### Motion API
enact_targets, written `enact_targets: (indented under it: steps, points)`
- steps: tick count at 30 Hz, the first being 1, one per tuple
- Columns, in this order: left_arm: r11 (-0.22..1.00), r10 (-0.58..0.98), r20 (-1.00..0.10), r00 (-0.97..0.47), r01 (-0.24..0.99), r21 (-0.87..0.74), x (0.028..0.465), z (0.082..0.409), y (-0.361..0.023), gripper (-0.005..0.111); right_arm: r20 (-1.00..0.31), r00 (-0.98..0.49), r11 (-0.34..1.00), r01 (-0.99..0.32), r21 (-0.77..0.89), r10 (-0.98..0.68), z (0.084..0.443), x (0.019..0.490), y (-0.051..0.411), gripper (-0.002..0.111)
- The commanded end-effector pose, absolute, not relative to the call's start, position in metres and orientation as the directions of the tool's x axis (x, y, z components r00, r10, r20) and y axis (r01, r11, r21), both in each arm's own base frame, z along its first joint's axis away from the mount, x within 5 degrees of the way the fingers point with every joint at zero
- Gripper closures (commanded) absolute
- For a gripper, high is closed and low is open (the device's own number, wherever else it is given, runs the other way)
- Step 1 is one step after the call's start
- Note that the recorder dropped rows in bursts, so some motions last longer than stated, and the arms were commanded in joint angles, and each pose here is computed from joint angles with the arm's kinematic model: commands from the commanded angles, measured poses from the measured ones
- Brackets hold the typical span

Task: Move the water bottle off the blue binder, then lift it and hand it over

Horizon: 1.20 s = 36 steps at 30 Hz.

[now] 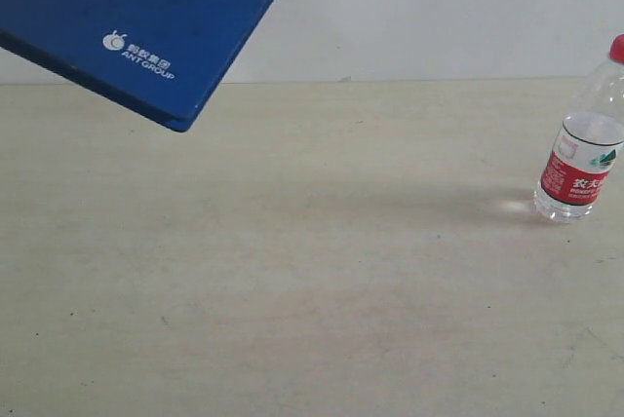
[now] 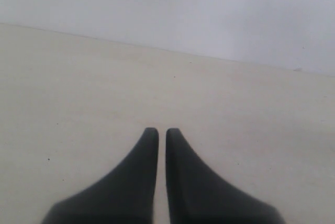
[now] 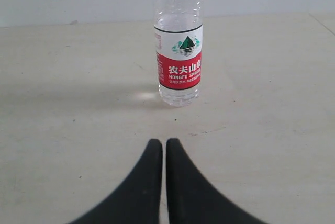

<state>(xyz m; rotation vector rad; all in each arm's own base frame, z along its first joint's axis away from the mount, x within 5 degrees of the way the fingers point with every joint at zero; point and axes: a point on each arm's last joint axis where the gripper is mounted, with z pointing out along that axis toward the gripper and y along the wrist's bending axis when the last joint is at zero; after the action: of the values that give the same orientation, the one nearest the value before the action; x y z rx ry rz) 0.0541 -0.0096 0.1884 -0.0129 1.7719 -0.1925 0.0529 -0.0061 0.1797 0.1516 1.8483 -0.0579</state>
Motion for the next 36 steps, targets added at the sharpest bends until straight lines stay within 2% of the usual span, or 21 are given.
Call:
enact_targets:
  steps: [1, 4, 7, 16, 36]
  points:
    - [0.986, -0.115, -0.972, -0.207, 0.095, -0.137, 0.0541, 0.1877, -0.0095, 0.101, -0.961, -0.265, 0.99, 0.137, 0.043, 0.078, 0.1804, 0.0527, -0.0061, 0.108]
    - [0.99, -0.128, -0.968, -0.214, 0.029, -0.137, 0.0543, 0.1863, -0.0061, 0.101, -0.961, -0.265, 0.99, 0.137, 0.043, 0.078, 0.1804, 0.0527, -0.0061, 0.108]
    - [0.989, -0.145, -0.946, -0.291, -0.047, -0.137, 0.0527, 0.1784, -0.0037, 0.101, -0.961, -0.265, 0.99, 0.137, 0.043, 0.078, 0.1804, 0.0527, -0.0061, 0.108]
    - [0.995, -0.088, -0.963, -0.257, 0.02, -0.096, 0.0534, 0.1822, -0.0054, 0.101, -0.961, -0.265, 0.99, 0.137, 0.043, 0.078, 0.1804, 0.0527, -0.0061, 0.108]
    - [0.997, -0.07, -0.962, -0.263, 0.021, -0.079, 0.0533, 0.1816, -0.0051, 0.101, -0.961, -0.265, 0.99, 0.137, 0.043, 0.078, 0.1804, 0.0527, -0.0061, 0.108]
